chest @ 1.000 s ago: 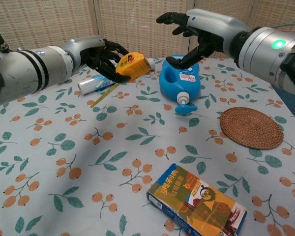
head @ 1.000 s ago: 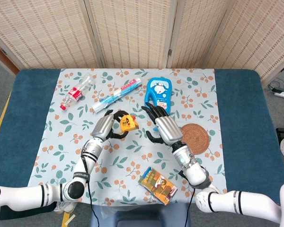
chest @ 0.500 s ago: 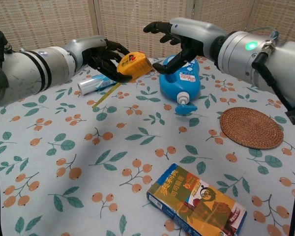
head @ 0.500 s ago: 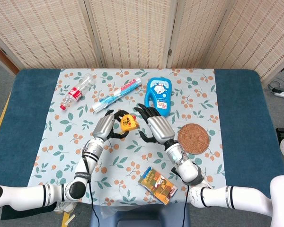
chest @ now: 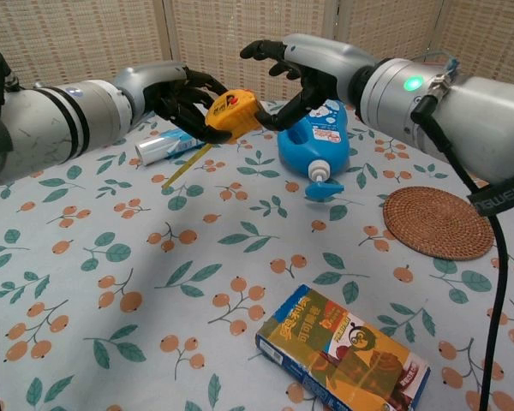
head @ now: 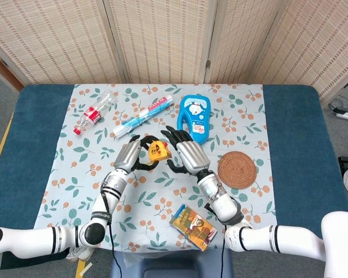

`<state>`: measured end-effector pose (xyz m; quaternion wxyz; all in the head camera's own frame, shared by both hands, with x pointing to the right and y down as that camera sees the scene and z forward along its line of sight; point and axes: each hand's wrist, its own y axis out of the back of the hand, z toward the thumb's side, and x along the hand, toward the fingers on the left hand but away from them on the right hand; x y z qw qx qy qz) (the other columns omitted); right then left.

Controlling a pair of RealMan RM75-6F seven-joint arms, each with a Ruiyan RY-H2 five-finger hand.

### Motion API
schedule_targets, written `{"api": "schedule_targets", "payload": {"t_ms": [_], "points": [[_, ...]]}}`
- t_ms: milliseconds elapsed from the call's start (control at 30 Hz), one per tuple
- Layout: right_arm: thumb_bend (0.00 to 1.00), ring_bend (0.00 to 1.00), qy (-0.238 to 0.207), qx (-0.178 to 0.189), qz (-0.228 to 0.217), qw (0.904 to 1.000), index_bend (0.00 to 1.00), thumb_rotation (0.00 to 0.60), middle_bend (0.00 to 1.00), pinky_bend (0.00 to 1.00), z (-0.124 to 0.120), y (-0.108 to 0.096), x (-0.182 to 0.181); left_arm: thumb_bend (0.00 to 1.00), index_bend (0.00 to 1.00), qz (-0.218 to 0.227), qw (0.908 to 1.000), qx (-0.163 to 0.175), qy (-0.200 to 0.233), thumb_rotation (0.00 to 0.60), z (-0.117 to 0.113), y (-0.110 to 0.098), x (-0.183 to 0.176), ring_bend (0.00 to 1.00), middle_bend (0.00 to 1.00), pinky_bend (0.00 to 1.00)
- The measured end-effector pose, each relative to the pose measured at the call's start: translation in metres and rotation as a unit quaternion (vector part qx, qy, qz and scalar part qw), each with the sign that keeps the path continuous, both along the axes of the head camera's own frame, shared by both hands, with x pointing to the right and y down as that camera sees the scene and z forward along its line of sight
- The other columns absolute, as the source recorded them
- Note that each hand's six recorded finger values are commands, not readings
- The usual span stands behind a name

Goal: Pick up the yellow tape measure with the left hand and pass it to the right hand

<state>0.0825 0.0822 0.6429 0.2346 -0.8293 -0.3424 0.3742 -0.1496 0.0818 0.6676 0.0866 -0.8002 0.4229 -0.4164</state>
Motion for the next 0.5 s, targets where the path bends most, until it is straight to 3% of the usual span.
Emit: {"api": "schedule_targets", "payload": {"t_ms": [500], "points": [[0.49, 0.08, 0.009, 0.007, 0.009, 0.9999, 0.01, 0.600, 0.00, 0.00, 0.0039, -0.0052, 0.0007, 0.39, 0.52, 0.002, 1.0000, -0.003, -0.001, 0.600, 0.0033, 0.0019, -0.0016, 0.39, 0.50, 0.09]]}}
